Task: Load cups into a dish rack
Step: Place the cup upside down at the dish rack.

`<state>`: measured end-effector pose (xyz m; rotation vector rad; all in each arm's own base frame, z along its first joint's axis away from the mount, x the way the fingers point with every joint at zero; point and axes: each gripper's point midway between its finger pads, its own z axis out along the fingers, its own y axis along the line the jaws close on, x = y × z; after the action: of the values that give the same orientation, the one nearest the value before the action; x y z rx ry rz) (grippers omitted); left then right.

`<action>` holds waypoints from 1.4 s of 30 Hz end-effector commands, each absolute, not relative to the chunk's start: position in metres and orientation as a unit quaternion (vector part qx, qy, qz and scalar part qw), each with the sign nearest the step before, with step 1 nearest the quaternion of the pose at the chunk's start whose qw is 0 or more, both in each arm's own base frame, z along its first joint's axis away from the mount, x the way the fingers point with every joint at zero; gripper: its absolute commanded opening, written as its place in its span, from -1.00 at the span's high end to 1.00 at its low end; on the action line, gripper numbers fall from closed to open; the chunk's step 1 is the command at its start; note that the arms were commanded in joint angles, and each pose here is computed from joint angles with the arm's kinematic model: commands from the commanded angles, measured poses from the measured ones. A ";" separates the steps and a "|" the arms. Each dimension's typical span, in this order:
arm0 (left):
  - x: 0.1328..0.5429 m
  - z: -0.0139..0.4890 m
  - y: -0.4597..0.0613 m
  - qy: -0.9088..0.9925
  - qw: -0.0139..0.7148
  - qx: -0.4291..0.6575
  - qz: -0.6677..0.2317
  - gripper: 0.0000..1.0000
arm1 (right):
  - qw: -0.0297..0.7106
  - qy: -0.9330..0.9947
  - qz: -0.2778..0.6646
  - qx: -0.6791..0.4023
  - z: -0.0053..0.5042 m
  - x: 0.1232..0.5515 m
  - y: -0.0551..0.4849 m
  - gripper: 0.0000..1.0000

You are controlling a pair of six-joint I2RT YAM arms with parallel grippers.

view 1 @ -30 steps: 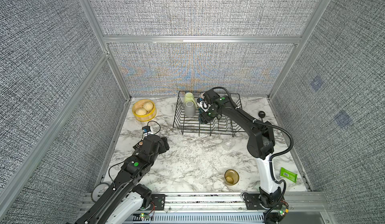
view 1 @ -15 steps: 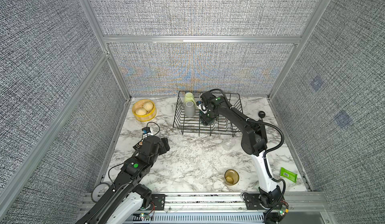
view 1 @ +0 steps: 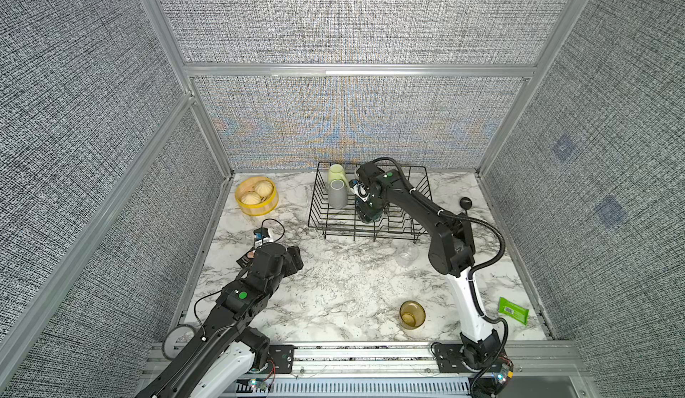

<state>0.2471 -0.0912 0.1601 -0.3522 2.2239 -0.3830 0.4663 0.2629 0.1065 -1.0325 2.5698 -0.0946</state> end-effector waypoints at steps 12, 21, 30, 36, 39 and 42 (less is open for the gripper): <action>0.244 0.158 -0.099 0.888 0.406 -0.130 -0.174 -0.56 | 0.185 0.917 0.022 -0.352 0.113 0.463 0.273 -0.91; 0.240 0.158 -0.099 0.883 0.411 -0.131 -0.187 -0.56 | 0.203 0.917 0.045 -0.341 0.118 0.461 0.277 -0.79; 0.238 0.158 -0.099 0.882 0.411 -0.129 -0.190 -0.56 | 0.290 0.918 0.065 -0.265 0.120 0.484 0.280 -0.90; 0.236 0.158 -0.099 0.881 0.412 -0.128 -0.193 -0.56 | 0.299 0.932 0.057 -0.194 0.113 0.496 0.267 -0.78; 0.234 0.160 -0.097 0.882 0.412 -0.129 -0.190 -0.56 | 0.317 0.933 0.040 -0.165 0.115 0.502 0.255 -0.75; 0.234 0.156 -0.096 0.878 0.416 -0.134 -0.193 -0.56 | 0.325 0.932 0.032 -0.157 0.118 0.502 0.251 -0.72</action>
<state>0.2348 -0.0982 0.1600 -0.3191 2.2058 -0.4897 0.4903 0.2585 0.1054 -0.5075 2.4934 0.1279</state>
